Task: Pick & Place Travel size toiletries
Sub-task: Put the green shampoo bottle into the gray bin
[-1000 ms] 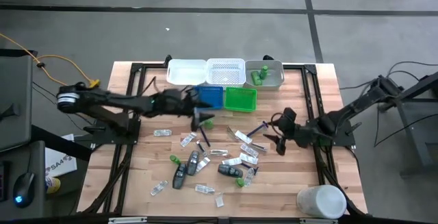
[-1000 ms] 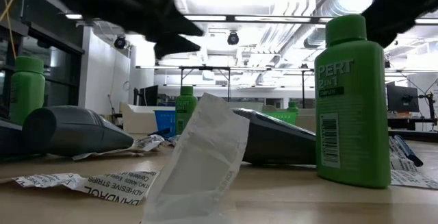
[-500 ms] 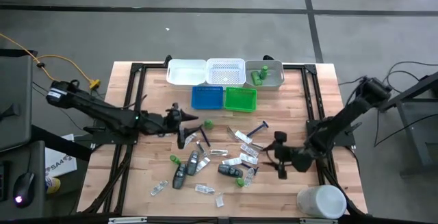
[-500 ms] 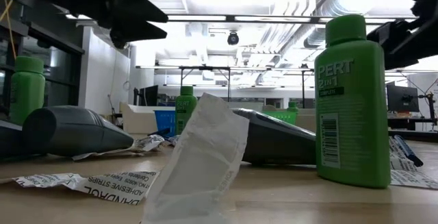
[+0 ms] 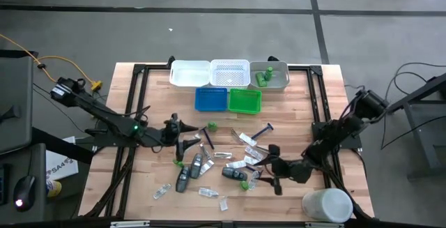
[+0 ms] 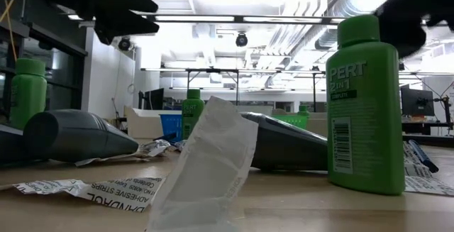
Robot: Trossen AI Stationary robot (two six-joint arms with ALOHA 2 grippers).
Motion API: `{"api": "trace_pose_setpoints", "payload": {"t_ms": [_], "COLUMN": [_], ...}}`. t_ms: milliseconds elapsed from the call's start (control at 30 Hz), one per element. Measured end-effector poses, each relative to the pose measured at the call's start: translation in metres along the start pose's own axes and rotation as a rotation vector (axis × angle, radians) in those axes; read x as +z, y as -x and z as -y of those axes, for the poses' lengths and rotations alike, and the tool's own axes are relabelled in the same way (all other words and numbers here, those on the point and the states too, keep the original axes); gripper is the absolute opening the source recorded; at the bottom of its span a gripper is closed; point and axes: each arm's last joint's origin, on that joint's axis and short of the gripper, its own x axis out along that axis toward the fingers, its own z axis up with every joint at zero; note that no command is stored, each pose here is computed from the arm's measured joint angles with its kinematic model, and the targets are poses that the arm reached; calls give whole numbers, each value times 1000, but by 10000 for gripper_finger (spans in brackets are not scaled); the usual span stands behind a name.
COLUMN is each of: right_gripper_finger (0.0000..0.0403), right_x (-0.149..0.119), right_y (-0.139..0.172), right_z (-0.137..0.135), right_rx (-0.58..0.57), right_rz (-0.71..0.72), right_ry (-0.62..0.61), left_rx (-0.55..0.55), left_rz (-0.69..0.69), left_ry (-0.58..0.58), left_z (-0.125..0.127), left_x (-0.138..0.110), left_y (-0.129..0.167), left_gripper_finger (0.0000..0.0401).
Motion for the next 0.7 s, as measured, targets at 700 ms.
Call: {"api": "trace_pose_setpoints", "payload": {"t_ms": [700], "right_gripper_finger": [231], "right_x": [13], "right_y": [-26], "right_z": [-81], "right_rx": [-165], "right_rz": [-90], "right_ry": [-79], "left_rx": [-29], "left_rz": [-15], "left_ry": [-5], "left_z": [13], "left_x": [-7], "left_y": [11], "left_gripper_finger": [230]}}
